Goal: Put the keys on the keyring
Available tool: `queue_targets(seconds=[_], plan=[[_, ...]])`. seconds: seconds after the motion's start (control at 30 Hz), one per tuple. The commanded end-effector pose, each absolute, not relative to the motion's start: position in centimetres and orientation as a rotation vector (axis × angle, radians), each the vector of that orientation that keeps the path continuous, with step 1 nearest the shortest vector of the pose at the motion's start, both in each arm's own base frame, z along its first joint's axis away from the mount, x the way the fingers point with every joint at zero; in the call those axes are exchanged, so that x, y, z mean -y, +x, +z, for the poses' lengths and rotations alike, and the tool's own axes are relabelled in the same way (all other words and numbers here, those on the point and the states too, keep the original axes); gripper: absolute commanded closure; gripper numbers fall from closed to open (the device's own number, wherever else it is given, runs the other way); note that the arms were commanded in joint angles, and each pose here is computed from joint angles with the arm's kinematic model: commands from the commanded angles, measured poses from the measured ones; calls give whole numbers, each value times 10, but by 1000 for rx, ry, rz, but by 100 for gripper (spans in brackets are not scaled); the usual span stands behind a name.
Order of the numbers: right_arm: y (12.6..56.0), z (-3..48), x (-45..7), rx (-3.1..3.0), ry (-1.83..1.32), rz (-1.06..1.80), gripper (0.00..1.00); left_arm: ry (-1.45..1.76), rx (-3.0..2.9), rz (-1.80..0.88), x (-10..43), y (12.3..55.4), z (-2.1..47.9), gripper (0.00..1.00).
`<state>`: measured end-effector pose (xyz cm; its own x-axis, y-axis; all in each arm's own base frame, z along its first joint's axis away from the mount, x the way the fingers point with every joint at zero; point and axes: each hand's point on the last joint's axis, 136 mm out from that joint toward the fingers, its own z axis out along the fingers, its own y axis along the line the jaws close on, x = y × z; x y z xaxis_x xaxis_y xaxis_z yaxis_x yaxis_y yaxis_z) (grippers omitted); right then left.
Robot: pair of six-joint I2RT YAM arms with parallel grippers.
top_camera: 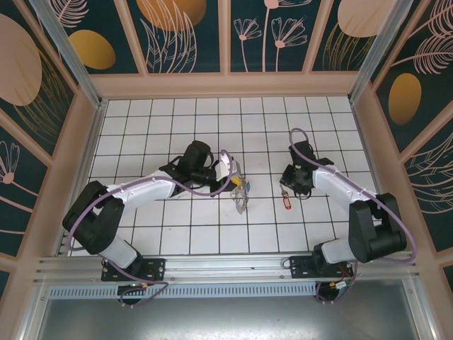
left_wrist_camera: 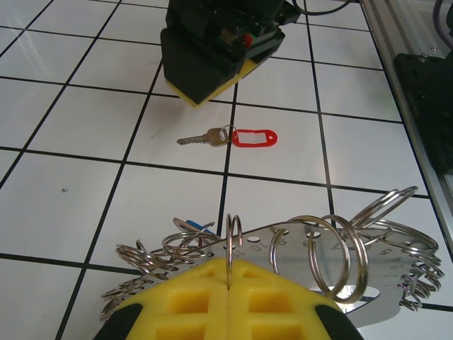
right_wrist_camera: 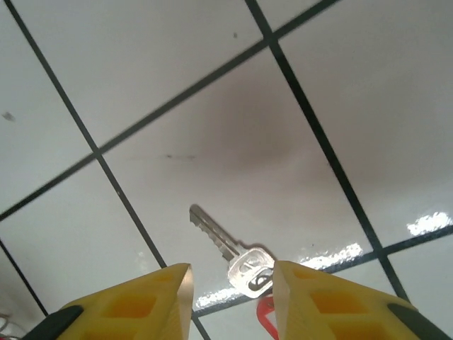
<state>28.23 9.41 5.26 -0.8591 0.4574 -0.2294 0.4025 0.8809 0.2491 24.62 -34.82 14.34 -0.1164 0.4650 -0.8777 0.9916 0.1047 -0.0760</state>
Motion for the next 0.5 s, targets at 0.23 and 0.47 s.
queue_targets(seconds=[0.23, 0.47], plan=[[261, 30, -105, -2914, 578, 260, 64, 1426, -1620, -932, 352, 252, 163, 100], [252, 14, -105, -2968, 574, 213, 65, 1428, -1625, -942, 352, 251, 162, 100]])
